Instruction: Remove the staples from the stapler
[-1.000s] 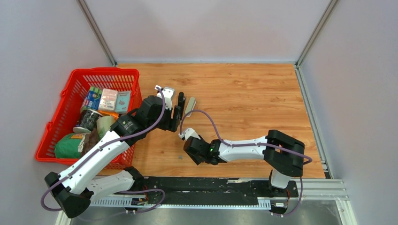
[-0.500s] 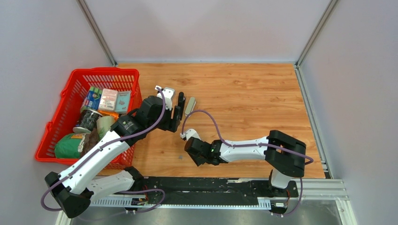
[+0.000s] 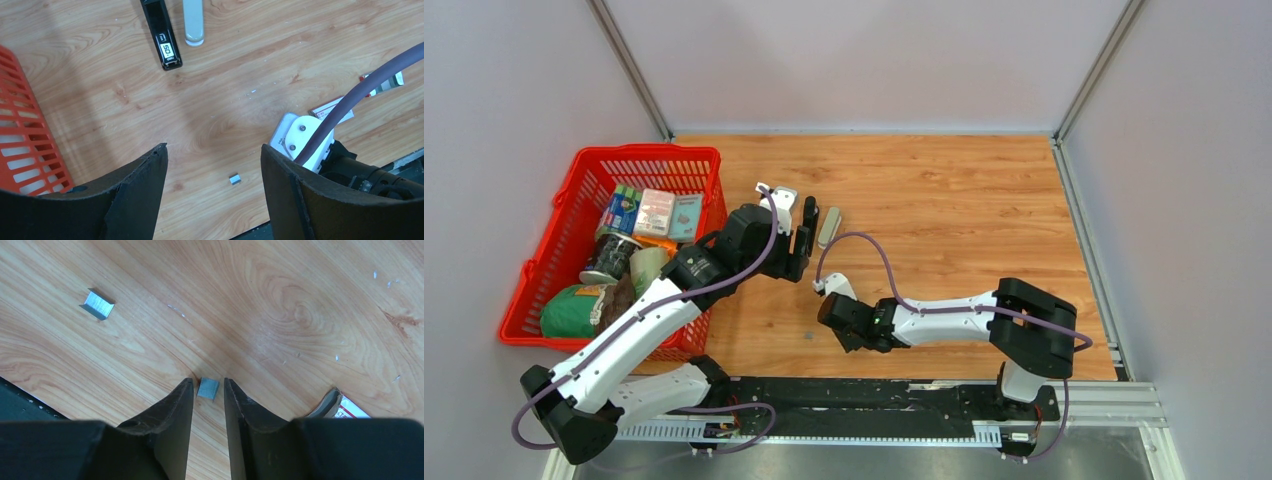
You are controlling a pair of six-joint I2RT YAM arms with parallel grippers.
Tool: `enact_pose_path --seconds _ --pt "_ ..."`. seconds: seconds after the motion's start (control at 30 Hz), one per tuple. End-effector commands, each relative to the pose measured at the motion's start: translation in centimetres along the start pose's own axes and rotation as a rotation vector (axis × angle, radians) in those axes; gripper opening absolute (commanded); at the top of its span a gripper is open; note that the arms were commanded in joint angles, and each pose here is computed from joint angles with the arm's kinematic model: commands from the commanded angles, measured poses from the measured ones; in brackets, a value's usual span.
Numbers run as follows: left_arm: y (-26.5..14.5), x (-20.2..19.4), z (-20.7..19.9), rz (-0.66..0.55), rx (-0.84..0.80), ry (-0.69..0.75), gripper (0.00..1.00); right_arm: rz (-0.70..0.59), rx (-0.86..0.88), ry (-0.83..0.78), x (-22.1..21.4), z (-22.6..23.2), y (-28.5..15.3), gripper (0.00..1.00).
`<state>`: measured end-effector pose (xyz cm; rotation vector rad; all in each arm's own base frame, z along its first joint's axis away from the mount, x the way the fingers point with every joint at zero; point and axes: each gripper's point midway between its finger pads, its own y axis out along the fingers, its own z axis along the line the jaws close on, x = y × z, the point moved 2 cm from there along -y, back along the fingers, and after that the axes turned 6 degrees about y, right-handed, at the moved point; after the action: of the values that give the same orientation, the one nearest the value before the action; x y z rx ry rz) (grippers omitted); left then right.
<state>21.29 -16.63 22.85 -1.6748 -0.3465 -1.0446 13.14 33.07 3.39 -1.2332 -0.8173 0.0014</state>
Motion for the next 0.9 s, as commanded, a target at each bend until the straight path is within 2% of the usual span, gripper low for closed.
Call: enact_pose_path --seconds 0.0,0.2,0.47,0.87 --pt "0.0 0.7 -0.2 -0.028 -0.012 0.013 0.75 0.081 -0.069 0.028 -2.2 -1.3 -0.1 0.33" --pt "0.0 0.6 -0.2 -0.026 -0.014 0.012 0.75 0.103 -0.082 0.05 -2.8 -1.5 0.0 0.31" --pt "-0.2 0.5 -0.1 -0.029 -0.013 0.01 0.75 0.097 -0.106 0.066 -2.9 -1.8 -0.3 0.19" --pt "-0.2 0.6 -0.2 -0.033 -0.021 0.009 0.75 -0.037 -0.13 0.11 0.7 -3.6 -5.0 0.17"
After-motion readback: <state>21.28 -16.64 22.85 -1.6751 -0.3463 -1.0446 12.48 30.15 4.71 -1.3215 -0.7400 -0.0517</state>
